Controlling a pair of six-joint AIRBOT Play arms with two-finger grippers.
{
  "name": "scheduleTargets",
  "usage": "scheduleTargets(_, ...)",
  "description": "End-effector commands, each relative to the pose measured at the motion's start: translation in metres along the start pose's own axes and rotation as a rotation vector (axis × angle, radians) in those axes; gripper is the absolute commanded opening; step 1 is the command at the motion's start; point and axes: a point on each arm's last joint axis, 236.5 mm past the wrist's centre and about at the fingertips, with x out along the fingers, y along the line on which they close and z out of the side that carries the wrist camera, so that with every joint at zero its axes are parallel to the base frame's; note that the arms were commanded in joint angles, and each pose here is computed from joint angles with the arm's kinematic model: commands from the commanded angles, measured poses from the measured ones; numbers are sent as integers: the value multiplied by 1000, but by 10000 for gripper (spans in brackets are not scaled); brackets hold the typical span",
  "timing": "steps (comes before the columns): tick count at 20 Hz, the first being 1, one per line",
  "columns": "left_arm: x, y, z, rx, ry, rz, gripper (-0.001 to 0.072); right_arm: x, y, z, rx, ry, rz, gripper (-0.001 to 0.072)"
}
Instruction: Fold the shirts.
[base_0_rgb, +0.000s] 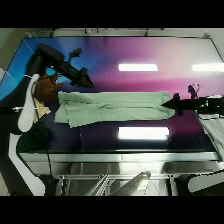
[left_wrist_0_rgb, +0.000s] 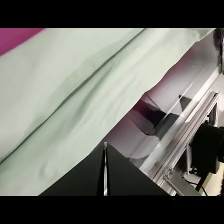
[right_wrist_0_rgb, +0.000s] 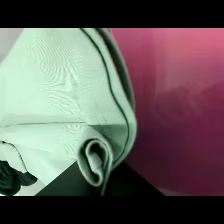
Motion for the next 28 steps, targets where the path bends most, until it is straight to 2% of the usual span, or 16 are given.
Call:
scheduleTargets(1, 92, -30, -1, 35, 71, 7, 26, -25, 22, 14, -38, -56, 53, 18)
scheduleTargets(6, 197, -47, -24, -7, 152, 51, 26, -85, 58, 9, -112, -77, 136, 18)
scheduleTargets(10, 231, -56, -24, -55, 141, 59, 25, -121, 90, -10, -210, -83, 173, 18)
scheduleTargets(13, 228, -92, -12, -44, 105, -37, 25, -141, 116, -22, -291, -114, 170, 18)
scheduleTargets(16, 154, -161, 6, 115, 19, -185, 25, -152, 147, -37, -368, -135, 186, 18)
scheduleTargets(19, 18, -189, 8, 248, -108, -169, 25, -140, 218, -63, -470, -133, 328, 18)
scheduleTargets(23, -118, -164, -24, 205, -312, -70, 25, -43, 303, -105, -621, -54, 350, 18)
scheduleTargets(26, -161, -126, -57, 145, -395, 24, 25, 54, 349, -153, -686, 83, 370, 18)
scheduleTargets(28, -170, -106, -75, 115, -424, 39, 25, 124, 354, -182, -685, 190, 359, 18)
